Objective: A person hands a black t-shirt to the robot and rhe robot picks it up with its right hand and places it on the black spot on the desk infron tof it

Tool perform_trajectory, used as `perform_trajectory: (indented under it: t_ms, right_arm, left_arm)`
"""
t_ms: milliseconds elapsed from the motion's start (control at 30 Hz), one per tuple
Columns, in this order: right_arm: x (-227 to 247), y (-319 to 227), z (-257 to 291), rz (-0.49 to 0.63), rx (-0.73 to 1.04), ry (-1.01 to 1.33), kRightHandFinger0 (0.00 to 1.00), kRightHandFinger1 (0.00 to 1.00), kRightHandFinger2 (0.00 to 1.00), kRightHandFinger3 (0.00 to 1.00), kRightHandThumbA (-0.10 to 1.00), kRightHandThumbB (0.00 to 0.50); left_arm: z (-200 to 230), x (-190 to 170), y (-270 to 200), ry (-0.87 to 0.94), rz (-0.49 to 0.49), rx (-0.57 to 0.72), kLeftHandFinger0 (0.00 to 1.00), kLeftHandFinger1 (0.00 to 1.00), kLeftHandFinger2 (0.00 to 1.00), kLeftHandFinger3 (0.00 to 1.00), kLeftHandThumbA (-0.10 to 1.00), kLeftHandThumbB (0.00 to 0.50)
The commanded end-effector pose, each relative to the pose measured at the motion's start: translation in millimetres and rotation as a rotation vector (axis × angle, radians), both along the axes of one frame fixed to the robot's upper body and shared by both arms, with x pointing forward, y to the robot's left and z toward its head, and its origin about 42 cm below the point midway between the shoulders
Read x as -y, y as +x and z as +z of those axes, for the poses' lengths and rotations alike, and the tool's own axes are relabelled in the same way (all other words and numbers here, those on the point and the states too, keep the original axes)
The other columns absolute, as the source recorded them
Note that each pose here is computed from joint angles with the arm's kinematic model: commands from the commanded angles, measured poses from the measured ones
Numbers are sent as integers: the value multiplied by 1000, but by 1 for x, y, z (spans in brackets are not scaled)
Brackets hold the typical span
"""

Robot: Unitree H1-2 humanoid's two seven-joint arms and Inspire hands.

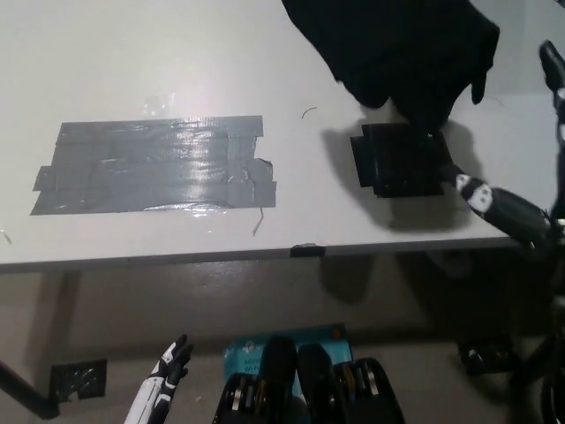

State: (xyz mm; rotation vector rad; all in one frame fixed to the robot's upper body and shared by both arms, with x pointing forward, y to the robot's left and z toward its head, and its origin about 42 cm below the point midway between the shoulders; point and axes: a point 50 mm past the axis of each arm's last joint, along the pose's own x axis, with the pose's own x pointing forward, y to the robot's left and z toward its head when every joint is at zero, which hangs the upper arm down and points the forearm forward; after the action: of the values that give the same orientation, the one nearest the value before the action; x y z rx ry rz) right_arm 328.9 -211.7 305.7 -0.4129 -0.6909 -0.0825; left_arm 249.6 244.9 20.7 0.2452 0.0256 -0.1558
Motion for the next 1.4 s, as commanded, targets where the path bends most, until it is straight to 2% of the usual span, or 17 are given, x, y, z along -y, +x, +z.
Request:
perform_trajectory:
  t_ms: [0, 67, 267, 633, 733, 767, 800, 833, 867, 900, 933, 967, 1000, 1033, 1133, 1200, 1367]
  right_arm:
    - [-5, 33, 13, -44, -36, -2, 1000, 1000, 1000, 1000, 971, 431]
    - [-7, 52, 15, -31, -70, -6, 1000, 1000, 1000, 1000, 999, 442]
    - [-13, 88, 9, -43, -148, -6, 1000, 1000, 1000, 1000, 889, 434]
    - [-28, 157, 23, -44, -213, -9, 1000, 1000, 1000, 1000, 834, 468]
    - [-36, 174, 31, -27, -148, 84, 1000, 1000, 1000, 1000, 574, 465]
    - [-38, 181, 32, -60, -117, 119, 798, 780, 947, 1000, 428, 436]
    - [-40, 185, 33, -106, -79, 112, 430, 445, 626, 755, 283, 395]
    - [-41, 187, 34, -144, -46, 112, 51, 111, 315, 410, 57, 313]
    - [-43, 187, 34, -173, -17, 122, 10, 22, 239, 280, -69, 258]
    - [-45, 187, 34, -185, 3, 139, 0, 1, 275, 289, -99, 195]
    - [-45, 186, 35, -186, 6, 148, 0, 0, 305, 321, -100, 180]
    - [-46, 183, 34, -185, 18, 159, 0, 17, 418, 412, -100, 141]
    - [-46, 181, 33, -177, 31, 171, 0, 108, 584, 523, -100, 125]
    - [-46, 180, 33, -172, 38, 181, 0, 161, 674, 599, -100, 128]
    - [-47, 175, 34, -170, 46, 194, 0, 248, 728, 693, -100, 121]
    - [-45, 169, 38, -163, 59, 206, 15, 383, 815, 809, -100, 116]
    - [-38, 167, 44, -158, 77, 208, 24, 438, 839, 821, -100, 133]
  left_arm:
    - [6, -3, 3, -31, -5, 60, 1000, 1000, 1000, 1000, 1000, 500]
    - [7, -3, 3, -34, -9, 63, 1000, 1000, 1000, 1000, 1000, 500]
    - [9, -3, 6, -41, -24, 62, 1000, 1000, 1000, 1000, 1000, 500]
    - [11, -3, 7, -19, -54, 49, 1000, 1000, 1000, 1000, 1000, 500]
    - [12, 0, 5, -26, -59, 28, 1000, 1000, 1000, 1000, 1000, 500]
    - [12, 1, 6, -27, -65, 27, 1000, 1000, 1000, 1000, 1000, 500]
    - [13, 2, 6, -23, -65, 27, 1000, 1000, 1000, 1000, 1000, 500]
    - [14, 2, 7, -10, -66, 33, 1000, 1000, 1000, 1000, 1000, 500]
    - [14, 1, 8, 4, -69, 45, 1000, 1000, 1000, 1000, 1000, 500]
    - [15, 1, 10, 13, -71, 52, 1000, 1000, 1000, 1000, 1000, 500]
    - [16, 1, 10, 19, -70, 54, 1000, 1000, 1000, 1000, 1000, 500]
    - [17, 0, 11, 21, -71, 55, 1000, 1000, 1000, 1000, 1000, 500]
    - [17, 0, 12, 27, -75, 59, 1000, 1000, 1000, 1000, 1000, 500]
    - [18, -1, 13, 31, -78, 60, 1000, 1000, 1000, 1000, 1000, 500]
    - [19, -1, 17, 24, -82, 65, 1000, 1000, 1000, 1000, 1000, 500]
    - [21, -1, 19, 24, -85, 69, 1000, 1000, 1000, 1000, 1000, 500]
    - [20, -1, 21, 22, -85, 74, 1000, 1000, 1000, 1000, 1000, 500]
